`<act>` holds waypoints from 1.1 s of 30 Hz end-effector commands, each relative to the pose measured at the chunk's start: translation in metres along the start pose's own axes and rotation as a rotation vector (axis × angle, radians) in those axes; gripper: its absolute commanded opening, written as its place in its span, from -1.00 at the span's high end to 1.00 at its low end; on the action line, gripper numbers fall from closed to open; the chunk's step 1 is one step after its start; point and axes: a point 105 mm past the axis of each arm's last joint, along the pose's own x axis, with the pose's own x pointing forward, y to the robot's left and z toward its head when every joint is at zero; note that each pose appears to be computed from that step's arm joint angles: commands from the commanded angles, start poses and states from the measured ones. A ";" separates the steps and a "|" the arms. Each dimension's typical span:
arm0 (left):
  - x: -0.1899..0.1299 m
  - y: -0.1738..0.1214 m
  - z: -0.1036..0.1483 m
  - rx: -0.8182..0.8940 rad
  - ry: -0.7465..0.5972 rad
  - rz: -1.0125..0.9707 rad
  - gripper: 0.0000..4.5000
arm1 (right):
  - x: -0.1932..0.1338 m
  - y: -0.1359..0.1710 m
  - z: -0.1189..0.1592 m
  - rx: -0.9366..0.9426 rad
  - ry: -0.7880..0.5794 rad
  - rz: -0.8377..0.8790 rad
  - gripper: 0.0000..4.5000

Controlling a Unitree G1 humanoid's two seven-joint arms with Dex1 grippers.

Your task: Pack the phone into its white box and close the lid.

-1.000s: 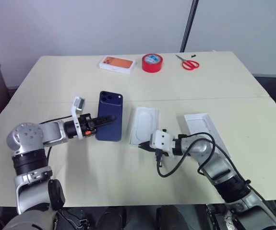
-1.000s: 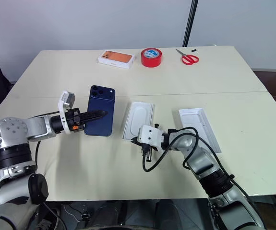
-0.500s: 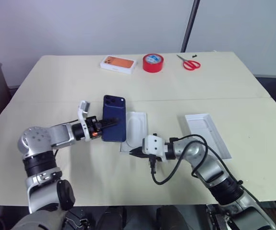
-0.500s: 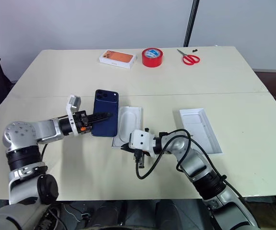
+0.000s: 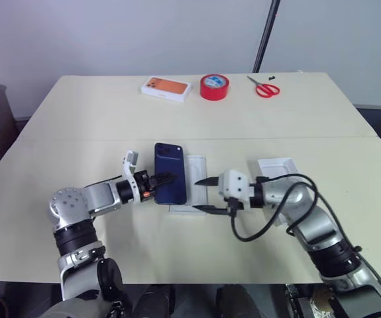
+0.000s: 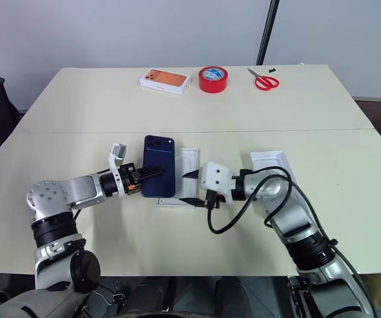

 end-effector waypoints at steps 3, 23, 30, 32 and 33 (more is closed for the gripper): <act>0.011 -0.011 -0.006 0.051 0.024 -0.046 0.72 | -0.011 -0.017 -0.001 -0.013 -0.001 -0.092 -0.34; -0.002 -0.017 0.005 0.179 0.084 -0.004 -0.67 | 0.002 -0.016 -0.003 0.008 -0.025 -0.105 -0.35; 0.005 -0.021 0.008 0.168 0.072 -0.020 -0.67 | 0.004 -0.015 -0.003 0.013 -0.029 -0.099 -0.35; 0.008 -0.019 0.002 0.184 0.082 -0.009 -0.67 | 0.005 -0.015 -0.003 0.014 -0.028 -0.100 -0.35; 0.009 -0.022 0.001 0.180 0.081 -0.030 -0.67 | 0.005 -0.016 -0.004 0.015 -0.026 -0.102 -0.35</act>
